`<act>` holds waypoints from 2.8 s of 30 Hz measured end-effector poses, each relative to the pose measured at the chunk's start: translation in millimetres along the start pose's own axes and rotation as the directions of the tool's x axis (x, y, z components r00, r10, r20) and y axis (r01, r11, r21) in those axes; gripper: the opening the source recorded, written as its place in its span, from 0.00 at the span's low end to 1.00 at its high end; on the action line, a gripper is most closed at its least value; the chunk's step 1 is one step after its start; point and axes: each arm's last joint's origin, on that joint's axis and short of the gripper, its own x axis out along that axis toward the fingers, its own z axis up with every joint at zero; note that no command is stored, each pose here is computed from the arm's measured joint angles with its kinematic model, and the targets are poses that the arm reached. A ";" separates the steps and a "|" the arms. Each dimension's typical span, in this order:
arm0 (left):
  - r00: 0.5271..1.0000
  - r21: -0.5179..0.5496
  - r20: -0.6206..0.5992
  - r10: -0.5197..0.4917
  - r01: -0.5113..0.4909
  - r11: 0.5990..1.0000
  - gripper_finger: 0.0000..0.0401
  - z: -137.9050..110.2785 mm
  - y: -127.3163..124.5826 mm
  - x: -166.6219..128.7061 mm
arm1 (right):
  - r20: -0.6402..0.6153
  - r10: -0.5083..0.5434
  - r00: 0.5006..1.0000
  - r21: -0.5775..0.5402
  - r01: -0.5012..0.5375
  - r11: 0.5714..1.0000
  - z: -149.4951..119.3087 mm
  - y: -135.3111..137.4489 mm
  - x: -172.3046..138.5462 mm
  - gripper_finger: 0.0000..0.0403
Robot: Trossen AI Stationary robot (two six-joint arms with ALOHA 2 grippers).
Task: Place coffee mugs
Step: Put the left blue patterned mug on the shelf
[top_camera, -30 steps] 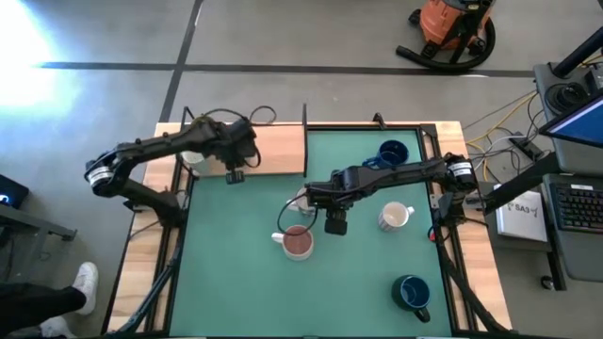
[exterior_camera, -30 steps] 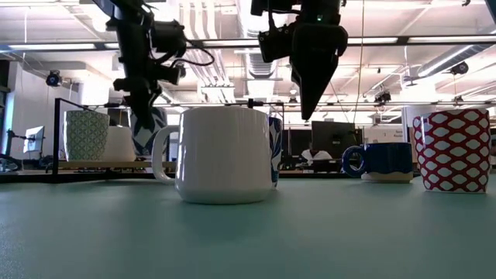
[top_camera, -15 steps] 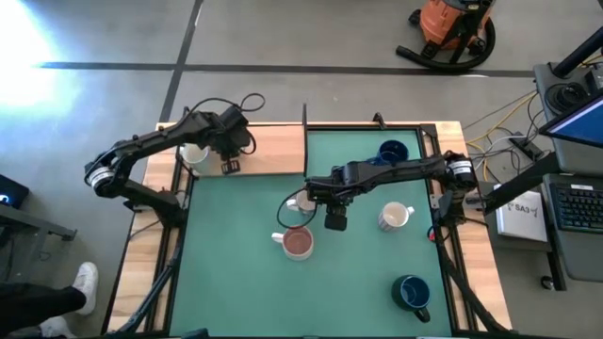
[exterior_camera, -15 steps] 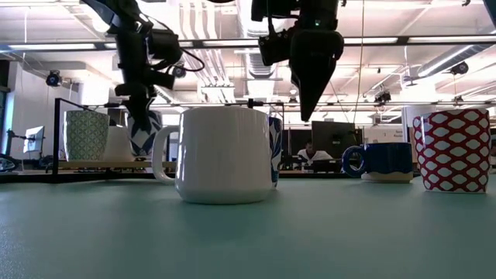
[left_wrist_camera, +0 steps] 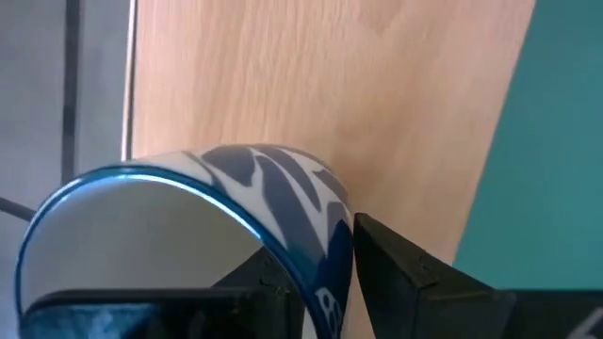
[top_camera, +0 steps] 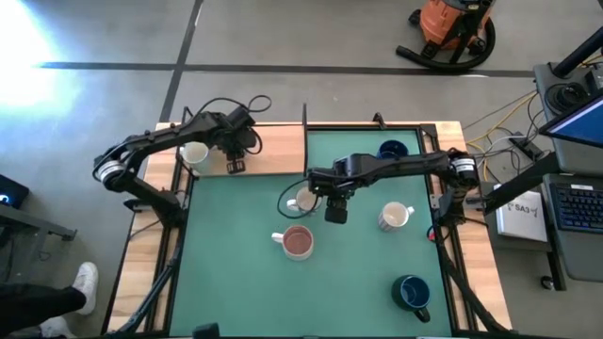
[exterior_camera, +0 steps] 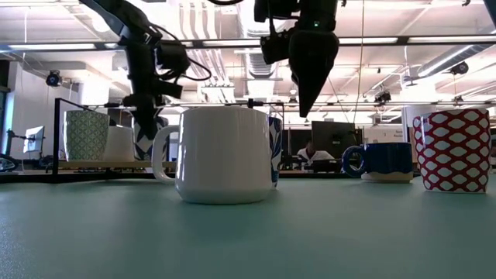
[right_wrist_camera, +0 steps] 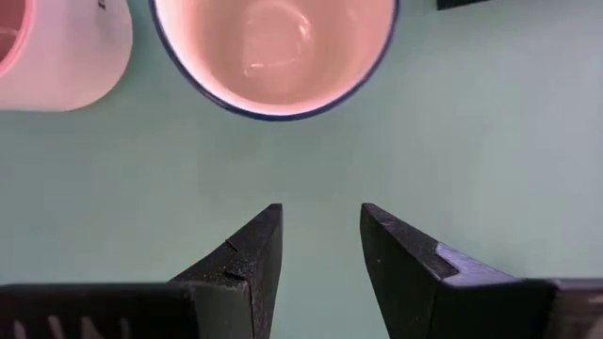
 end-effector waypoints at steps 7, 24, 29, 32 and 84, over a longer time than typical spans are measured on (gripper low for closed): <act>0.999 0.034 0.035 0.033 -0.034 0.999 0.17 2.2 7.3 -0.7 | 0.021 -0.025 0.999 -0.006 0.025 1.000 -0.2 -10.8 -5.6 0.33; 0.998 -0.008 -0.040 0.044 -0.045 0.999 0.17 4.2 42.8 6.8 | 0.012 -0.060 0.998 0.000 0.060 0.998 0.8 -45.9 -3.4 0.33; 0.997 -0.008 -0.049 0.060 -0.060 0.998 0.17 11.9 49.8 6.2 | 0.013 -0.066 0.998 0.011 0.066 0.998 0.9 -55.7 -2.8 0.33; 0.996 -0.005 -0.076 0.049 -0.049 0.999 0.17 15.6 52.7 6.3 | 0.011 -0.069 0.998 0.023 0.068 0.997 0.7 -60.1 -2.5 0.33; 0.992 -0.161 -0.128 0.012 -0.033 0.986 0.13 7.8 50.7 -11.2 | 0.000 -0.068 0.998 -0.010 0.068 0.998 -0.2 -61.2 -2.1 0.33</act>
